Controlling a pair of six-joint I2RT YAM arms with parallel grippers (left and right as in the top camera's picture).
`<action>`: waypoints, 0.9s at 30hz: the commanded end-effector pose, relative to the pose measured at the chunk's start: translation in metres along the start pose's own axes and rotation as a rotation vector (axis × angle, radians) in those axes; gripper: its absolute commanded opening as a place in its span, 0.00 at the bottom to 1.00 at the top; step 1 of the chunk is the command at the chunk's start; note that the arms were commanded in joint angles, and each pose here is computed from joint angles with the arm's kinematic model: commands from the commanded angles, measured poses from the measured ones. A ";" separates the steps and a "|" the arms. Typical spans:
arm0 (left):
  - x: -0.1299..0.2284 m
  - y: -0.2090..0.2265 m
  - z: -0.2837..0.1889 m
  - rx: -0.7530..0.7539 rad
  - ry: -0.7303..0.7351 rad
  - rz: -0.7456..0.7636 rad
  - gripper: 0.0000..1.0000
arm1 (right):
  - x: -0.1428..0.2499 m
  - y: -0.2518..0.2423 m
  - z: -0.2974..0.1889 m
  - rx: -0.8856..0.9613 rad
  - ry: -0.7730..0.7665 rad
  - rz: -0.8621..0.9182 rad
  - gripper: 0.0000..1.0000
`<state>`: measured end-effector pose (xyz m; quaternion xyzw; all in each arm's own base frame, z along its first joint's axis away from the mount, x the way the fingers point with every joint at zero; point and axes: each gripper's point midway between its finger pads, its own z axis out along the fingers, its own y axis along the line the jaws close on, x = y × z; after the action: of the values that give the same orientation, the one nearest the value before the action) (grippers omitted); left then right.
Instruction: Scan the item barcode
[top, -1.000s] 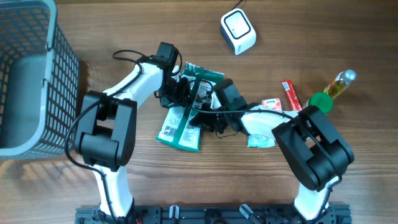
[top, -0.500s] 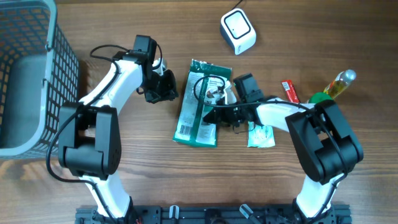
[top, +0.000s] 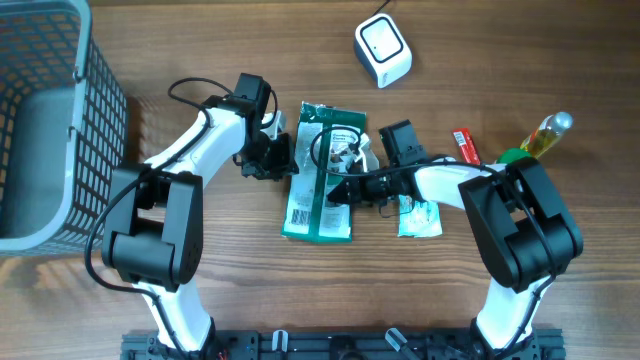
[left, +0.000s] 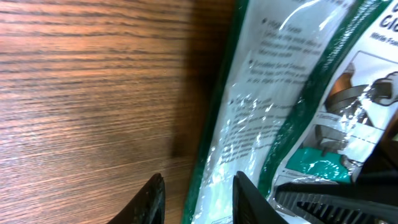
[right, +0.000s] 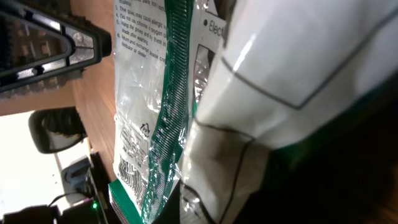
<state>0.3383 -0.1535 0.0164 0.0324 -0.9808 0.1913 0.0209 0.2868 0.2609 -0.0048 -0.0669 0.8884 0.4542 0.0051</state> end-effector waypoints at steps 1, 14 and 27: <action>0.012 -0.018 -0.003 0.188 0.073 0.064 0.29 | 0.010 -0.001 -0.003 -0.103 0.039 -0.022 0.04; 0.013 -0.039 -0.035 0.517 0.087 0.123 0.51 | 0.015 0.048 -0.025 -0.424 0.083 -0.161 0.04; 0.013 -0.014 -0.025 0.371 0.088 0.110 0.49 | 0.003 0.056 -0.042 -0.506 0.048 -0.194 0.04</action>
<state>0.3298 -0.1684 0.0595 -0.0235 -0.9146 0.4015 0.0416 0.2789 0.2660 0.0646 -0.1709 0.7466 0.6426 0.0195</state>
